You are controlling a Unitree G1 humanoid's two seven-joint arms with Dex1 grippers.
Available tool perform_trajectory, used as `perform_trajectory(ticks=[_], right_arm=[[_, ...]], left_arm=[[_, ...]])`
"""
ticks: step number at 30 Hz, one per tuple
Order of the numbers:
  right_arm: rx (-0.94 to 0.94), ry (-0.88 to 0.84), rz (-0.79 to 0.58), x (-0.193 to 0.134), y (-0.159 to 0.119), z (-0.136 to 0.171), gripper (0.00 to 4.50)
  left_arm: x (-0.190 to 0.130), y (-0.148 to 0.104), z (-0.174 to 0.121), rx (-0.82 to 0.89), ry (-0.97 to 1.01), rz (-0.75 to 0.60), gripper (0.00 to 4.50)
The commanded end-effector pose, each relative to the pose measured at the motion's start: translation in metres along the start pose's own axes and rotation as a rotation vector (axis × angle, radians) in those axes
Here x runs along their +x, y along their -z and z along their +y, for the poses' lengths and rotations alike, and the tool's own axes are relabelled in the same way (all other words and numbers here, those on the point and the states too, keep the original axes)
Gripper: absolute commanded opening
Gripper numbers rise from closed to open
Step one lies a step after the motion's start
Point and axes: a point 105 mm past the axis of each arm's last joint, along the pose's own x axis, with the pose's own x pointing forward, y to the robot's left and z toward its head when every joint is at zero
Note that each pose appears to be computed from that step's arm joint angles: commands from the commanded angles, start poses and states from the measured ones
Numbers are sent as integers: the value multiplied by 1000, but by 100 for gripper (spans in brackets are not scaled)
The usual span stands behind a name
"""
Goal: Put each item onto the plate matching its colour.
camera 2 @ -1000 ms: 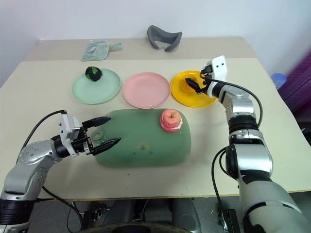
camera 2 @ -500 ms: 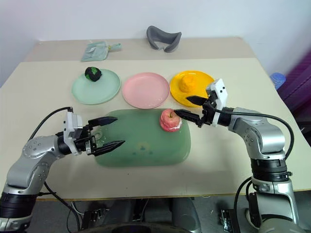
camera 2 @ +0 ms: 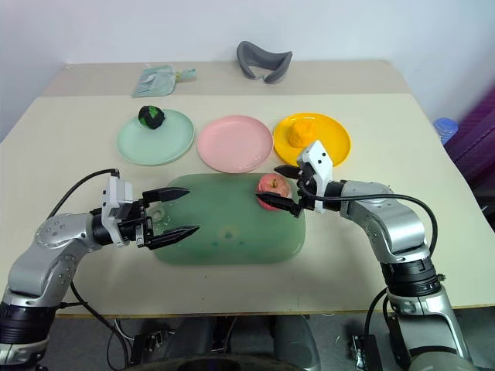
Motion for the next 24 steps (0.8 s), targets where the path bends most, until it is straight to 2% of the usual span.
perform_trajectory(ticks=[1, 11, 14, 16, 17, 20, 24], right_arm=[[-79, -7, -8, 2, -7, 4, 448], [-102, 26, 33, 9, 11, -2, 448], [-102, 42, 29, 9, 12, -5, 361], [-107, 43, 30, 9, 13, -6, 266], [-115, 45, 29, 9, 13, -6, 241], [-122, 53, 2, 10, 8, -8, 241], [-145, 54, -94, 20, -20, -12, 241]], left_arm=[[2, -8, -3, 33, 11, -12, 450], [4, -10, -1, 39, 0, -14, 450], [3, -10, -1, 40, -4, -14, 450], [2, -10, 0, 40, -8, -14, 450], [2, -10, 0, 39, -9, -14, 450], [2, -9, 0, 38, -16, -15, 450], [0, -9, 1, 34, -38, -21, 450]])
